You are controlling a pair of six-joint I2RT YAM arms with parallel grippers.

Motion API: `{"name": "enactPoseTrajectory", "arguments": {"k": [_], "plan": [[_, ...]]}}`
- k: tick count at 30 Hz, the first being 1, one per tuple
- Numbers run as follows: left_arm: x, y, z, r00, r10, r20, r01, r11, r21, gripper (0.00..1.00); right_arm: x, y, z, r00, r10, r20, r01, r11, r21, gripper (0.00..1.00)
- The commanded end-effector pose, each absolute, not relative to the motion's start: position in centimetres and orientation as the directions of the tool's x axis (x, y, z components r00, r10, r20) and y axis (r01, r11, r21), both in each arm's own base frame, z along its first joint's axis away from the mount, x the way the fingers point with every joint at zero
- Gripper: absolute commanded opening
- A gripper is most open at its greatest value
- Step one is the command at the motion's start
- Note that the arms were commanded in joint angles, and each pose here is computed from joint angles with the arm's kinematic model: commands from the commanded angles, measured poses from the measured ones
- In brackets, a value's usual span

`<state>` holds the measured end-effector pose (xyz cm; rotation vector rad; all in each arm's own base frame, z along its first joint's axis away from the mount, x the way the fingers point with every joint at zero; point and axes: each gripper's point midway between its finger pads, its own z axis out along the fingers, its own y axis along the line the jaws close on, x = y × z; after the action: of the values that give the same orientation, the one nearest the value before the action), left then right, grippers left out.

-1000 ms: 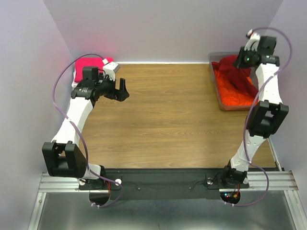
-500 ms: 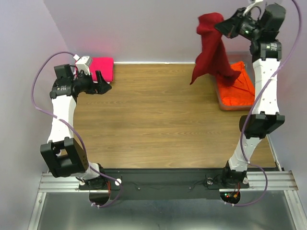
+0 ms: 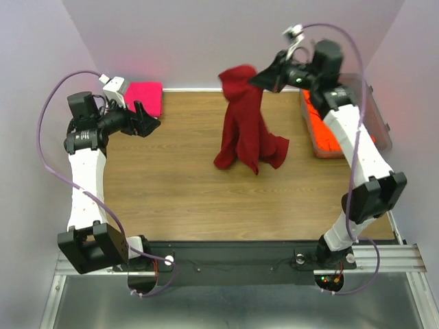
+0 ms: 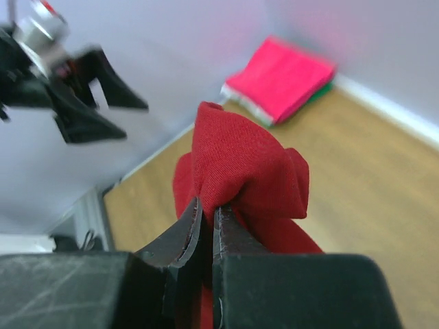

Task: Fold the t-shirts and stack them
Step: Move the tshirt to the center of the board, then flatten the tshirt out

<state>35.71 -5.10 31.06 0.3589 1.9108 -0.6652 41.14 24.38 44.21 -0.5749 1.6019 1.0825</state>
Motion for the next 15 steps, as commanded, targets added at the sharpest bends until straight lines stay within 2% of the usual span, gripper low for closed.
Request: {"name": "enactPoseTrajectory", "arguments": {"k": [1,5,6,9,11,13,14,15], "plan": [[34.5,-5.6,31.4,-0.37,-0.017,-0.929,0.571,0.784,-0.242,0.99,39.1,28.9,42.7,-0.303,0.103,-0.947,-0.874,0.366,0.32,0.01],[34.3,-5.9,29.0,-0.411,-0.034,-0.911,0.572,0.768,-0.287,0.98,38.5,31.0,45.0,-0.271,0.121,-0.955,-0.895,0.335,0.296,0.01],[34.3,-6.1,27.6,-0.434,-0.038,-0.9,0.573,0.76,-0.308,0.93,38.3,30.9,47.1,-0.246,0.152,-0.957,-0.899,0.333,0.284,0.01],[34.1,-6.9,23.6,-0.476,0.018,-0.879,0.592,0.746,-0.306,0.84,39.7,29.9,48.4,-0.197,0.192,-0.961,-0.863,0.43,0.263,0.01],[33.7,-7.8,21.8,-0.496,0.064,-0.866,0.609,0.736,-0.295,0.81,39.2,29.1,48.7,-0.174,0.19,-0.966,-0.851,0.465,0.244,0.0],[33.8,-8.3,19.9,-0.52,0.081,-0.85,0.592,0.752,-0.291,0.81,39.8,28.3,46.2,-0.195,0.157,-0.968,-0.81,0.53,0.249,0.01],[33.7,-9.7,19.2,-0.53,0.1,-0.842,0.61,0.734,-0.297,0.82,38.9,27.3,46.8,-0.169,0.157,-0.973,-0.801,0.553,0.228,0.0],[34.0,-10.3,18.4,-0.527,0.12,-0.841,0.61,0.742,-0.276,0.84,39.5,26.4,43.8,-0.2,0.116,-0.973,-0.769,0.597,0.229,0.01]]}}
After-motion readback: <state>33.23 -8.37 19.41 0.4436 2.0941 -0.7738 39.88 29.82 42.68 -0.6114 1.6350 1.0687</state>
